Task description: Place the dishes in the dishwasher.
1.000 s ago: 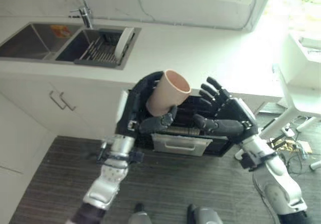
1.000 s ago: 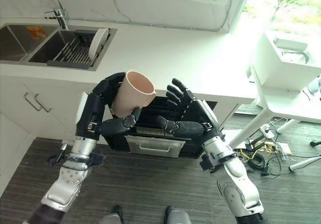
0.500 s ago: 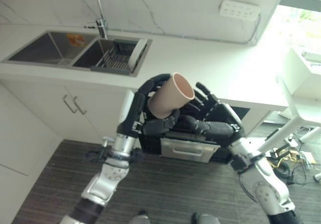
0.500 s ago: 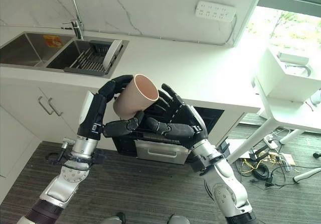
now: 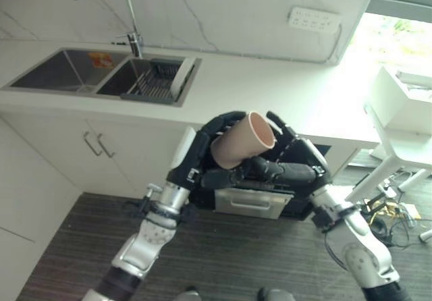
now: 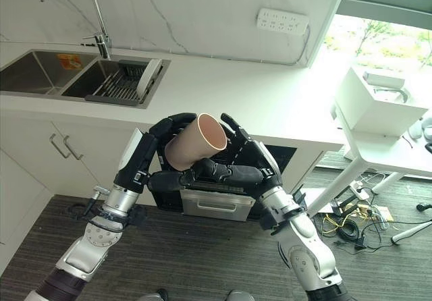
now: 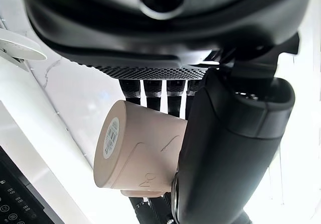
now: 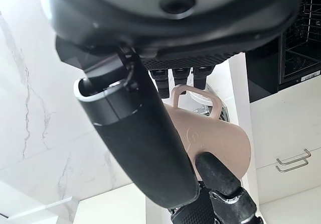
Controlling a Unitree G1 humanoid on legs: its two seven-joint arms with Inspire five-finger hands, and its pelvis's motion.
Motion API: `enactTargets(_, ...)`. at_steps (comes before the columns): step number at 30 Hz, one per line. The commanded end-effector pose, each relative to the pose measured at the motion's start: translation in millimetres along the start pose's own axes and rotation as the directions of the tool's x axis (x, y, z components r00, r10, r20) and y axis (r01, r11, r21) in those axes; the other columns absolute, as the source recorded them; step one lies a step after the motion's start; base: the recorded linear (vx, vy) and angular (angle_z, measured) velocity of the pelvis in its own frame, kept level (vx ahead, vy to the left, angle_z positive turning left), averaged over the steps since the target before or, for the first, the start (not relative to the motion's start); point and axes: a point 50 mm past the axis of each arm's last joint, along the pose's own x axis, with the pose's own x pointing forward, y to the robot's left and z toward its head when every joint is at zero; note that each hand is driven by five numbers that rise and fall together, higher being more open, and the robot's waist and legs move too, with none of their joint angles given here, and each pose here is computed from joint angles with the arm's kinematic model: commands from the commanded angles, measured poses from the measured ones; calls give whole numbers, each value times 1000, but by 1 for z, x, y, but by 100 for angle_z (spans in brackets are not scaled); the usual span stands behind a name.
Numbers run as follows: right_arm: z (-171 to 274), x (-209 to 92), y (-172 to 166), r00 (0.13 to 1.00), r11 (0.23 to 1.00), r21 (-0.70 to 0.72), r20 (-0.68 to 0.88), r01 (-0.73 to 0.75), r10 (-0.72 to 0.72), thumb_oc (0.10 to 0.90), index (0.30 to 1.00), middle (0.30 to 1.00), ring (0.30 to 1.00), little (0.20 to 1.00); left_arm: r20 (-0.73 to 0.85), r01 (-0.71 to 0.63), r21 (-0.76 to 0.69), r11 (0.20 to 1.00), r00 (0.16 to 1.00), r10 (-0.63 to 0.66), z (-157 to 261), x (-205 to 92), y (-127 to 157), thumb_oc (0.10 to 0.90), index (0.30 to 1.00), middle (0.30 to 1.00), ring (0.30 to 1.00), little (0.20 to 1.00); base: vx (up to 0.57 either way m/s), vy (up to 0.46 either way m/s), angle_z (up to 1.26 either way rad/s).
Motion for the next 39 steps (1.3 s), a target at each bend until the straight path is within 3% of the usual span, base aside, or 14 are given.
enactTargets(1,45,22,17,955,981,69,249,-182,160,800,900,900,900,900,272,-59,-103,993,959,85,42,26,12,400,300,300,300,300,0,0,0)
enactTargets(15,39,31,39,935,951,83,223,-299,275,800,900,900,900,900,286,46,-120,992,958,-10,45,29,-1,400,300,300,300,300,0,0,0)
enactTargets(22,42,35,48,926,945,-61,189,-321,327,800,900,900,900,900,296,162,-44,986,945,-142,48,31,-14,400,300,300,300,300,0,0,0)
enactTargets(29,46,39,56,924,937,-150,175,-315,339,800,900,900,900,900,297,197,55,979,933,-205,49,32,-21,400,300,300,300,300,-18,2,-1)
enactTargets(39,47,45,62,929,935,-173,154,-309,336,800,900,900,900,900,302,256,115,960,911,-279,50,32,-33,400,300,300,300,300,-24,9,-4)
